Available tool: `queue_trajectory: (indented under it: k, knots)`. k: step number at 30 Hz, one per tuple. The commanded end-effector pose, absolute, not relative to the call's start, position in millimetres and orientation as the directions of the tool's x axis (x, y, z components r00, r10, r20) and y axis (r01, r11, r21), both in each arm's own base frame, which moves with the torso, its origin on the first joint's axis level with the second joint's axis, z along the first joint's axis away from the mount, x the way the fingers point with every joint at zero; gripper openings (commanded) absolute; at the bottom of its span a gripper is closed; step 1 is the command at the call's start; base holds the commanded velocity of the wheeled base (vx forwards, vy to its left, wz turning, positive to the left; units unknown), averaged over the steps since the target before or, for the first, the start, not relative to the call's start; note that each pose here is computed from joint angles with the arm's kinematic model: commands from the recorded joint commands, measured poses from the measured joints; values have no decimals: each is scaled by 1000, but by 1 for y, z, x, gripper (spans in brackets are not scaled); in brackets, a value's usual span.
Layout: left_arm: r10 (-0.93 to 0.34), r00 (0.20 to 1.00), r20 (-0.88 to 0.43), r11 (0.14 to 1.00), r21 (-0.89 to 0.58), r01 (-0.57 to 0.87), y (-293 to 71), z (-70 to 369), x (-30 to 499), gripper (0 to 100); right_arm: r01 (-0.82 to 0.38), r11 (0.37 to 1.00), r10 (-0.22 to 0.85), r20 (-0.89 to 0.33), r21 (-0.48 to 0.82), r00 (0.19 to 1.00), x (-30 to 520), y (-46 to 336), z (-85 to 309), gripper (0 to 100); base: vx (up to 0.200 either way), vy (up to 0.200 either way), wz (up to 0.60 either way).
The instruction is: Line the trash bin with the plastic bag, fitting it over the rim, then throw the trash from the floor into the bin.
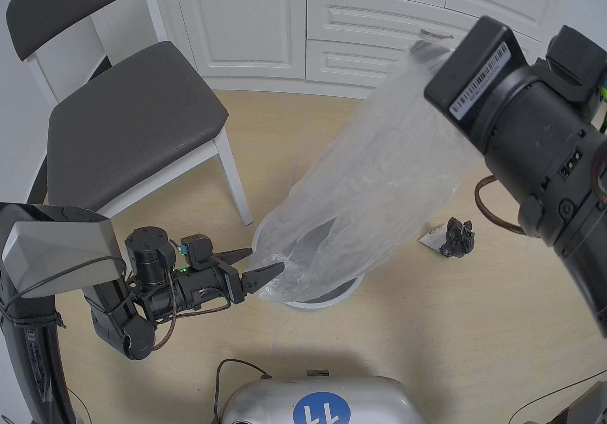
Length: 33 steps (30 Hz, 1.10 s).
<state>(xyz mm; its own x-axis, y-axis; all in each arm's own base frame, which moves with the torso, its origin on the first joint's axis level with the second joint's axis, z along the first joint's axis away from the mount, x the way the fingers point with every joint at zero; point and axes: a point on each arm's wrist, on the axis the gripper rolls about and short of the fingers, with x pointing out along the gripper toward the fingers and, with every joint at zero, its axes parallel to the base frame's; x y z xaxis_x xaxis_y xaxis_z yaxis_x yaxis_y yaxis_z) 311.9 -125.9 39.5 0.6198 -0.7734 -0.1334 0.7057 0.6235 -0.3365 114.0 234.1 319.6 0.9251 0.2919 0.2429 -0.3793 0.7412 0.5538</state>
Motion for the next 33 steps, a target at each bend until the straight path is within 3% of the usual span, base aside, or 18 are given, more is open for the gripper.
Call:
queue_trajectory:
  k: [1, 16, 20, 29, 33]
  knots:
    - [-774, 618, -136, 623, -338, 706, -126, 39, 311, 0, -381, 741, 295, 242, 553, 924, 114, 235, 319, 0, 0, 0, 0]
    - [-777, 619, -117, 618, -327, 715, -125, 50, 305, 0, -354, 774, 278, 220, 524, 935, 121, 229, 313, 0, 0, 0, 0]
    - [-767, 637, -79, 627, -305, 717, -119, 65, 304, 0, -296, 846, 232, 194, 443, 953, 137, 217, 299, 0, 0, 0, 0]
    - [-747, 665, -16, 644, -262, 718, -105, 92, 297, 0, -249, 933, 227, 112, 260, 967, 162, 198, 261, 0, 0, 0, 0]
    - [-744, 668, 4, 646, -253, 721, -102, 101, 292, 0, -159, 981, 155, 51, 112, 987, 178, 179, 236, 0, 0, 0, 0]
